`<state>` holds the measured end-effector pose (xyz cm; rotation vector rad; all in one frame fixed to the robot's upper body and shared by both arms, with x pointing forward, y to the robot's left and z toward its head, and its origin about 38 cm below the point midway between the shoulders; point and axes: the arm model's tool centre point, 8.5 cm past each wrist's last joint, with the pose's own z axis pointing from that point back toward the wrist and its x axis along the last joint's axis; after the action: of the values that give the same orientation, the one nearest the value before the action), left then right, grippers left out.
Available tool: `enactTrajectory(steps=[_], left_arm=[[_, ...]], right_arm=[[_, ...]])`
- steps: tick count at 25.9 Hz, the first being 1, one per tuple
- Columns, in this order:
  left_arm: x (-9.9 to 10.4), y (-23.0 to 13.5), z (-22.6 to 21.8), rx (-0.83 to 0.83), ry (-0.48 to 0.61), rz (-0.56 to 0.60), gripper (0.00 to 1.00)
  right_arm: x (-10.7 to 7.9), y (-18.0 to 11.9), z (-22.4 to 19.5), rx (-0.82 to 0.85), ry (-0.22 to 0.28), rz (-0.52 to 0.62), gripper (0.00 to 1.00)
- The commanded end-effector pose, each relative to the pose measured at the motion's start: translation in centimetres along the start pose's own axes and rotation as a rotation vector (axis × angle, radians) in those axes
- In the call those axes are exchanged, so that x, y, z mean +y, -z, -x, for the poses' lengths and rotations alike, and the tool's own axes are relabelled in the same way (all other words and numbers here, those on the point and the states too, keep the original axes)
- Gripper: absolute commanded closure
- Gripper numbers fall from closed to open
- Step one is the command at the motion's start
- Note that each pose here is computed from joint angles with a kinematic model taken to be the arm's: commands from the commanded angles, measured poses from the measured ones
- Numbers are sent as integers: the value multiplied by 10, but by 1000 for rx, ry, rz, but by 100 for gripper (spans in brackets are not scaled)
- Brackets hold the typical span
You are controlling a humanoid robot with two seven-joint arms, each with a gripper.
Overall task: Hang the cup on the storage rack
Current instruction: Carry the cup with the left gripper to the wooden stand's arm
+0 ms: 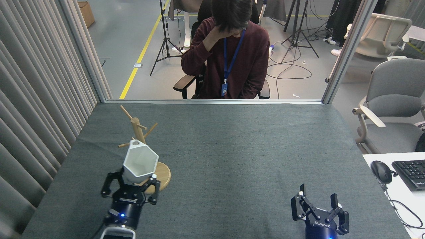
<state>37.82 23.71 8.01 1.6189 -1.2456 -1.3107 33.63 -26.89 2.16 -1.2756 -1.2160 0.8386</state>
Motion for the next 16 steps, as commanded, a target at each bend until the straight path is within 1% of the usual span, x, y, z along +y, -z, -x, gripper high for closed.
enactTrajectory(steps=[1,4,7,8,11,12,16], left_arm=[[0,1,49,96,62,-18,38],[1,2,66,125,104,-25,39],[2,2,73,129,139,-32,40],[2,2,73,122,174,-37,40],[0,0,60,66,326,-42,40],[-3,-2,55,57,349,-35,40],[-17,-2,37,39,351,13,39]], right_arm=[[-1,4,7,-4,-19,0,2],[-1,4,4,-3,-15,1,2],[-1,4,5,2,-15,1,2],[-1,4,5,1,-16,1,2],[-2,4,5,0,-15,3,2],[-2,4,6,1,-16,3,2],[-1,4,5,2,-11,2,2]])
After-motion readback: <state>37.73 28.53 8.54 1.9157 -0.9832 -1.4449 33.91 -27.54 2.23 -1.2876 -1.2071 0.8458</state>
